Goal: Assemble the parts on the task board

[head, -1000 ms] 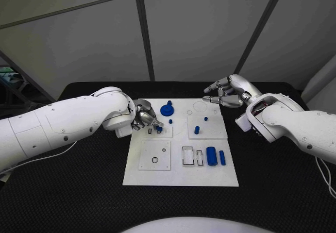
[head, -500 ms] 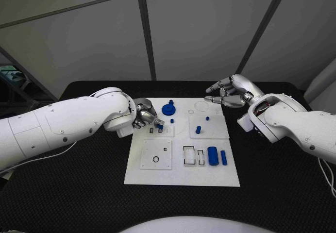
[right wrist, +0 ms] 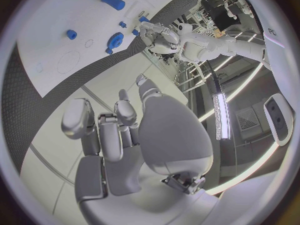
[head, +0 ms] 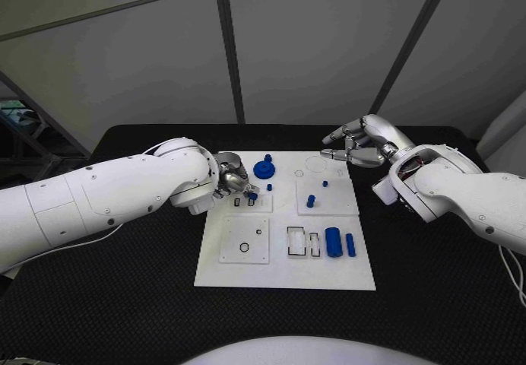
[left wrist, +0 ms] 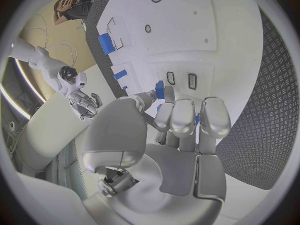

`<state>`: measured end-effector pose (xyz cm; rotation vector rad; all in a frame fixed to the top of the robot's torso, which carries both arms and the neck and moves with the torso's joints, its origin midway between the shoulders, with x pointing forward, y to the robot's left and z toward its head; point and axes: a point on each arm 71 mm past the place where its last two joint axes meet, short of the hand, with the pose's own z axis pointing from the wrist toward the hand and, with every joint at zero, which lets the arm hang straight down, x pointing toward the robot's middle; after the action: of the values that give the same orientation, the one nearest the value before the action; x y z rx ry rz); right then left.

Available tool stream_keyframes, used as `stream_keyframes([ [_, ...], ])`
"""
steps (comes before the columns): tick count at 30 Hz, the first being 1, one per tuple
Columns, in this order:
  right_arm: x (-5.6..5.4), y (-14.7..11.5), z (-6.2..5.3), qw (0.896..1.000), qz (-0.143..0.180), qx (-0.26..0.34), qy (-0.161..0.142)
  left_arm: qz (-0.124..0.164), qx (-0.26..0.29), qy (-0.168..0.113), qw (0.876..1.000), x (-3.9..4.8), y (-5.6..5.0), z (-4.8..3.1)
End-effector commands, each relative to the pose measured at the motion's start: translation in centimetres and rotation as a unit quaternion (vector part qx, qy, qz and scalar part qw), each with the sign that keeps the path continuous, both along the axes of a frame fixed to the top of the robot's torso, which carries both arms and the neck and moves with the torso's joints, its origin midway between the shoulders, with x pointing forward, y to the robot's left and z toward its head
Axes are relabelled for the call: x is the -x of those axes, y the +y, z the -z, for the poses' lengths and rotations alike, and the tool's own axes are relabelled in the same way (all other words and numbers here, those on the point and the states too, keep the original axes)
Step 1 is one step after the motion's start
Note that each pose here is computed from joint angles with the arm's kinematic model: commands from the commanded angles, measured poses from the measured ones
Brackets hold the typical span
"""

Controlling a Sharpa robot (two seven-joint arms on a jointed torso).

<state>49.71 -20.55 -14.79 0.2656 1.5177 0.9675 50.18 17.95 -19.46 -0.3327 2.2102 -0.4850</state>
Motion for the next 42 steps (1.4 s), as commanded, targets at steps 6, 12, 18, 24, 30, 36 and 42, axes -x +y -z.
stream_keyframes([
  [6, 0.02, 0.19, -0.11, 1.000, -0.006, 0.004, -0.003, 0.009, -0.027, -0.006, 1.000, 0.05, 0.05, 0.07],
  [12, 0.01, 0.24, -0.10, 1.000, -0.007, 0.004, -0.003, 0.014, -0.039, -0.007, 0.999, 0.09, 0.05, 0.15],
  [18, 0.00, 0.24, -0.08, 1.000, -0.007, 0.004, -0.003, 0.015, -0.046, -0.009, 0.999, 0.09, 0.07, 0.22],
  [24, -0.01, 0.25, -0.06, 1.000, -0.008, 0.005, -0.002, 0.019, -0.051, -0.008, 0.998, 0.12, -0.01, 0.37],
  [30, -0.02, 0.27, -0.05, 1.000, -0.009, 0.005, -0.001, 0.021, -0.054, -0.005, 0.998, 0.15, -0.09, 0.52],
  [36, -0.03, 0.29, -0.03, 1.000, -0.009, 0.006, -0.001, 0.025, -0.056, -0.002, 0.998, 0.21, -0.13, 0.62],
  [42, -0.04, 0.31, -0.02, 1.000, -0.010, 0.006, -0.001, 0.031, -0.059, 0.000, 0.998, 0.32, -0.17, 0.68],
])
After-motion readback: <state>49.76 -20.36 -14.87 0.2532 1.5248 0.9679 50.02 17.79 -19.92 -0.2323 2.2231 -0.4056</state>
